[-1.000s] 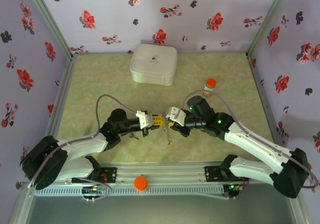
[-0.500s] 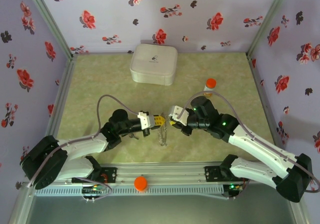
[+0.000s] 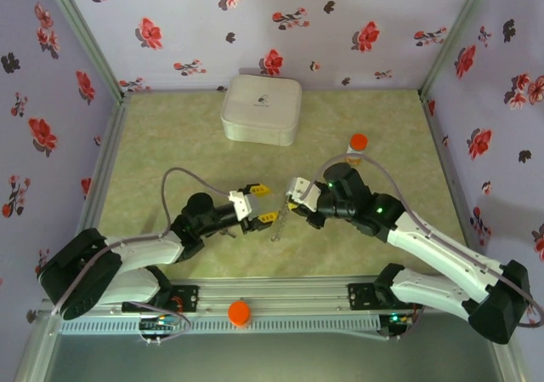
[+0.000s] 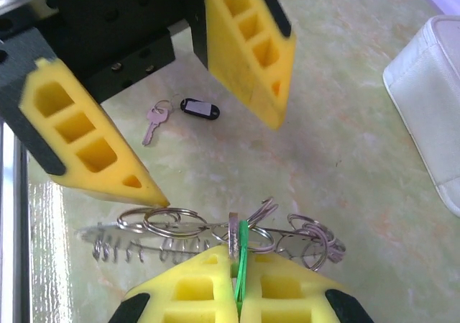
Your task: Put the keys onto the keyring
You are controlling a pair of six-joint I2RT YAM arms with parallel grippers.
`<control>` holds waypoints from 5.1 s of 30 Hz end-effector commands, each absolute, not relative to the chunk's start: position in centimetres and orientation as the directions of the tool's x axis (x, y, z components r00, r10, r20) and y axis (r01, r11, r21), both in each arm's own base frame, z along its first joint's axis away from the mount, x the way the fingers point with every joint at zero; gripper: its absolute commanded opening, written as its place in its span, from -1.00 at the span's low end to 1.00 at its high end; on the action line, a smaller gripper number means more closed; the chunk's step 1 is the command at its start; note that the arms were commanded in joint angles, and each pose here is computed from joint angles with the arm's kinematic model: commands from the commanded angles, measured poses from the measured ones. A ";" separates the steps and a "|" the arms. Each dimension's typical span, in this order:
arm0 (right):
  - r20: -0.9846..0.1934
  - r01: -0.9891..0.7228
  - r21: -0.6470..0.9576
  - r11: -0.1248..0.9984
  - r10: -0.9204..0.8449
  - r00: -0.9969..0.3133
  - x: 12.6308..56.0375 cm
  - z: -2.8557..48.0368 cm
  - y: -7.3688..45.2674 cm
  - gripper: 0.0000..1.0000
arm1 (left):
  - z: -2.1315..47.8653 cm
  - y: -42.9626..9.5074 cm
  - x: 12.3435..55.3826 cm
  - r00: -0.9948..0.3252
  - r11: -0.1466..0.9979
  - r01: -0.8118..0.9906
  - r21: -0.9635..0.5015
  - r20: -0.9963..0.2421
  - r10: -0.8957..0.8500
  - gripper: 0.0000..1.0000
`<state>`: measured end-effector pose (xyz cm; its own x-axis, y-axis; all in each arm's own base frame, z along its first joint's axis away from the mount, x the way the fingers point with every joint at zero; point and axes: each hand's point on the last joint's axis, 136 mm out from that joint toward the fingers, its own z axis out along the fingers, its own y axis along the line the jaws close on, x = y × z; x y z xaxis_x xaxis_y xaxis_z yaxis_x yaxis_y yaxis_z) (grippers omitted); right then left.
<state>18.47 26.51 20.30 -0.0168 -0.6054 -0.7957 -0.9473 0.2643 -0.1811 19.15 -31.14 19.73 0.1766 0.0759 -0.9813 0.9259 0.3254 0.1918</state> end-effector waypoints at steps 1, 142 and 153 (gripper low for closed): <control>-0.830 -0.929 -0.210 0.303 -0.558 0.005 19.8 22.3 27.4 -1.00 | 22.0 -29.3 20.6 0.221 0.462 0.865 0.197 -0.975 0.002 0.32; -0.244 -0.552 -0.136 0.823 -0.568 -0.786 28.1 3.9 35.7 -0.55 | 14.1 -9.6 32.8 -0.477 0.814 -0.041 -0.579 -0.705 -0.525 0.70; -0.234 -0.564 -0.094 0.820 -0.569 -0.788 27.6 3.4 36.5 -0.46 | 14.0 -10.0 33.0 -0.487 0.813 -0.028 -0.581 -0.702 -0.519 0.69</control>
